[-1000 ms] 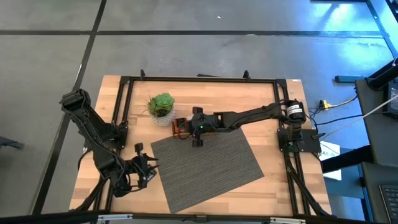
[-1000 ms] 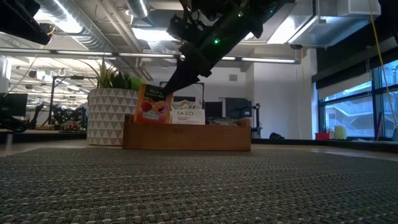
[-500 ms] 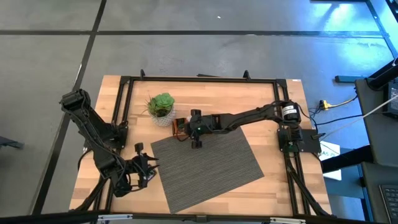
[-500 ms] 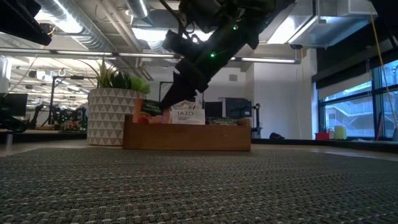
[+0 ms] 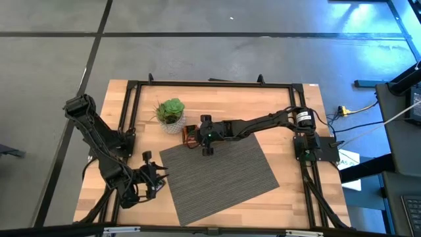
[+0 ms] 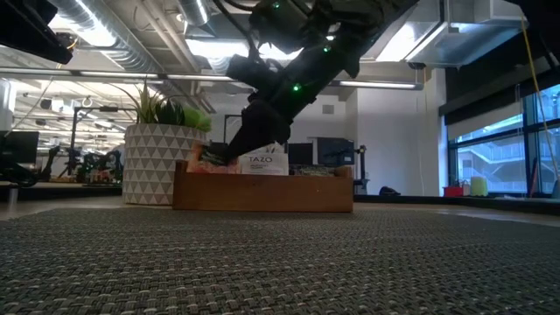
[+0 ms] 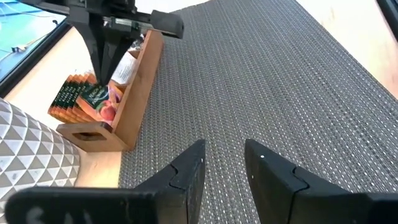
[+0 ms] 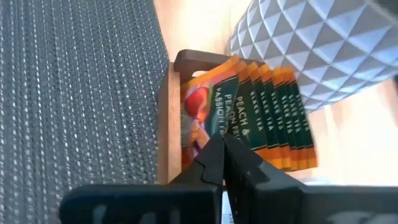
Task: Pick & Place Tea
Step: Put the orange tea bag into the left slot of the wooden organizer, then put the black tea bag into the right slot of the wooden organizer
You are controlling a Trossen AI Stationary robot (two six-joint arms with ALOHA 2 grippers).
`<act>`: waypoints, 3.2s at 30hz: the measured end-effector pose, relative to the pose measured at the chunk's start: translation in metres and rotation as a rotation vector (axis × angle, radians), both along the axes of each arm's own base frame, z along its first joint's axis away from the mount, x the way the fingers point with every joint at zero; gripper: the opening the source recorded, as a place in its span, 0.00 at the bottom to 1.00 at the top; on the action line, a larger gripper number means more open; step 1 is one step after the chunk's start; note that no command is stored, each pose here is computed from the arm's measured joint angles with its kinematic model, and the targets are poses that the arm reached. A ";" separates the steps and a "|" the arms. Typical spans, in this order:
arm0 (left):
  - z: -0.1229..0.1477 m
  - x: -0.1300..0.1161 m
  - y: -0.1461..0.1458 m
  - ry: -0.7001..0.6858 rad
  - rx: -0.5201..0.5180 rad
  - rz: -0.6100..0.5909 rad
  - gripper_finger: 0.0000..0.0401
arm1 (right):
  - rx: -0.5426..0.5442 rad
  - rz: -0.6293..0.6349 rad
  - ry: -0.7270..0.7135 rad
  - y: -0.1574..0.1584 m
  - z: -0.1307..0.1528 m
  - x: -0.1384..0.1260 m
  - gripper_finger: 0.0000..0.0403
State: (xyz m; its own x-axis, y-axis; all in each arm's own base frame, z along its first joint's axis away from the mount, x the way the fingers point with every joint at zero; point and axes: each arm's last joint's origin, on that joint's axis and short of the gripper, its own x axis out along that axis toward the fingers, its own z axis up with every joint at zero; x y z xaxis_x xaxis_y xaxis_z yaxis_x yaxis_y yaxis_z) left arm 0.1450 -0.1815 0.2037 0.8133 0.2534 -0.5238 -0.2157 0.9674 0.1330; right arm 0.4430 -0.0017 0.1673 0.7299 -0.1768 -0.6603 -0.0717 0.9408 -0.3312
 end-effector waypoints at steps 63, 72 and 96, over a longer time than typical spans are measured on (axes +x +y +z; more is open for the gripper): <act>-0.002 -0.001 -0.002 0.055 -0.093 -0.004 0.27 | 0.238 -0.297 -0.358 -0.008 0.006 0.033 0.29; -0.001 -0.001 -0.001 0.041 -0.097 0.009 0.27 | 0.257 -0.374 -0.348 0.004 -0.004 0.032 0.29; -0.002 -0.001 -0.002 0.061 -0.120 0.005 0.27 | 0.204 -0.339 -0.431 0.009 -0.003 0.038 0.29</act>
